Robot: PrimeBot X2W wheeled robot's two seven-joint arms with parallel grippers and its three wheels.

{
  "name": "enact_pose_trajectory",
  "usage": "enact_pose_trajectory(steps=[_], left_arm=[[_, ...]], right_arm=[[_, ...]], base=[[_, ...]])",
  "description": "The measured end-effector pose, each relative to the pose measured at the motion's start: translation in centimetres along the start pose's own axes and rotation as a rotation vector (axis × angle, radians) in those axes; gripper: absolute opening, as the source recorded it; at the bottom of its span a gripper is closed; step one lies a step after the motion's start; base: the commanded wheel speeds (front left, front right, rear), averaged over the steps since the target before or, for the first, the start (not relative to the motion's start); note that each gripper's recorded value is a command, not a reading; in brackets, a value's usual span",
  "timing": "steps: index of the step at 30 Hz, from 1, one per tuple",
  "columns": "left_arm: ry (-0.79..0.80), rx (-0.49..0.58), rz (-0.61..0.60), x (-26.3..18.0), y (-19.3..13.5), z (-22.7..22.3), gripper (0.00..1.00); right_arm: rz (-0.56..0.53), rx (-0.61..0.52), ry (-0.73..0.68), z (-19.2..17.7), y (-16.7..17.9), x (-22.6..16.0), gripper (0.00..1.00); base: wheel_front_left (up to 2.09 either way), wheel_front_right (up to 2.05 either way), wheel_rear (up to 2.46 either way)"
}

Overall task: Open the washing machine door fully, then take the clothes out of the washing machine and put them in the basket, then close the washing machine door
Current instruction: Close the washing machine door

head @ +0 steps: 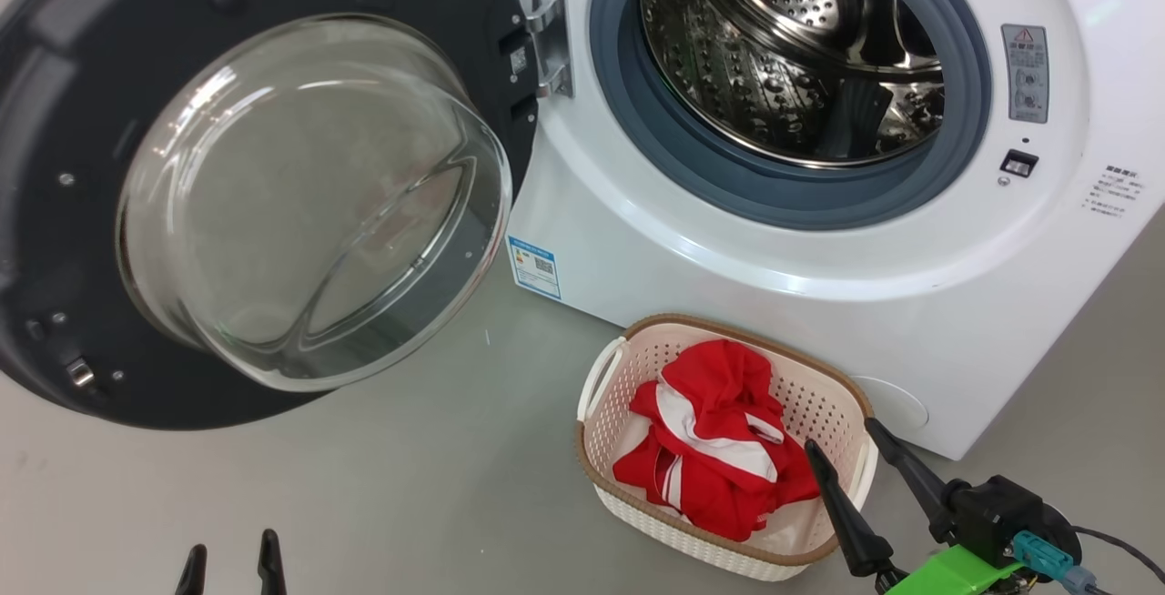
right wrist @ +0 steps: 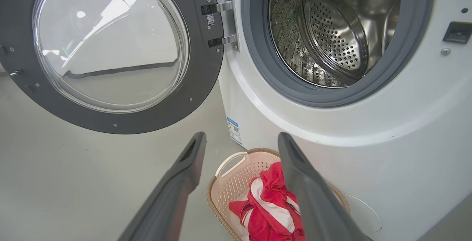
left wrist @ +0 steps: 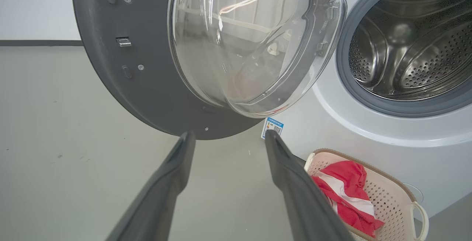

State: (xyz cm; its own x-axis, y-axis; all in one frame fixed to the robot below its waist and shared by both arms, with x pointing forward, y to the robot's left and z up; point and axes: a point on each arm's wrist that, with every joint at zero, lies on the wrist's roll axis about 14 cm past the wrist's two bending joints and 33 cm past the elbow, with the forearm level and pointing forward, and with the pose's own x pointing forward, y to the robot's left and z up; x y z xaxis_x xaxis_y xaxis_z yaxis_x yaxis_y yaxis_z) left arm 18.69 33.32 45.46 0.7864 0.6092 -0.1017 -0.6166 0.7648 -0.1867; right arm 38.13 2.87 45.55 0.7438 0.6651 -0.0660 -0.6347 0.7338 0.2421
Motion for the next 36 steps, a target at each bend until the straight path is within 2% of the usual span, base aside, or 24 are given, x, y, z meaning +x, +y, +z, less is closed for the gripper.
enact_pose_trajectory(steps=[12, 13, 14, 15, 16, 18, 19, 23, 27, 30, 36], left_arm=[[-0.040, -0.029, 0.008, -0.1, 0.2, 1.1, 1.00], [-0.049, -0.046, 0.011, 0.0, 0.2, 1.4, 0.85], [-0.059, -0.065, 0.014, 0.0, 0.3, 1.7, 0.48], [-0.074, -0.072, 0.013, 0.1, 0.3, 2.2, 0.31], [-0.094, -0.072, 0.007, 0.2, 0.3, 2.8, 0.00], [-0.185, -0.079, 0.005, 0.7, 0.9, 5.8, 0.00], [-0.185, -0.079, 0.005, 0.7, 0.9, 5.8, 0.00], [-0.406, -0.070, 0.012, 2.1, 2.1, 13.0, 0.00], [-0.580, -0.017, 0.008, 3.2, 3.3, 19.3, 0.00], [-0.691, -0.040, 0.008, 4.3, 4.3, 23.8, 0.00], [-0.831, -0.045, -0.032, 6.7, 4.5, 31.2, 0.00]], right_arm=[[0.028, -0.008, -0.012, 0.6, 0.9, 0.5, 1.00], [0.027, -0.007, -0.011, 0.6, 0.9, 0.5, 1.00], [0.027, -0.006, -0.010, 0.5, 0.9, 0.5, 1.00], [0.027, -0.006, -0.010, 0.5, 0.8, 0.5, 1.00], [0.026, -0.005, -0.010, 0.5, 0.8, 0.5, 1.00], [0.023, -0.002, -0.008, 0.4, 0.7, 0.5, 1.00], [0.023, -0.002, -0.008, 0.4, 0.7, 0.5, 1.00], [0.011, 0.007, -0.009, 0.3, 0.3, 0.6, 1.00], [0.000, 0.013, -0.009, 0.3, -0.1, 0.6, 1.00], [-0.007, 0.020, -0.009, 0.1, -0.3, 0.7, 1.00], [-0.029, 0.031, 0.006, -0.7, -1.3, 0.6, 1.00]], base=[[0.00, 0.00, 0.00], [0.00, 0.00, 0.00], [0.00, 0.00, 0.00], [0.00, 0.00, 0.00], [0.00, 0.00, 0.00], [0.00, 0.00, 0.00], [0.00, 0.00, 0.00], [0.00, 0.00, 0.00], [0.00, 0.00, 0.00], [0.00, 0.00, 0.00], [0.00, 0.00, 0.00]])
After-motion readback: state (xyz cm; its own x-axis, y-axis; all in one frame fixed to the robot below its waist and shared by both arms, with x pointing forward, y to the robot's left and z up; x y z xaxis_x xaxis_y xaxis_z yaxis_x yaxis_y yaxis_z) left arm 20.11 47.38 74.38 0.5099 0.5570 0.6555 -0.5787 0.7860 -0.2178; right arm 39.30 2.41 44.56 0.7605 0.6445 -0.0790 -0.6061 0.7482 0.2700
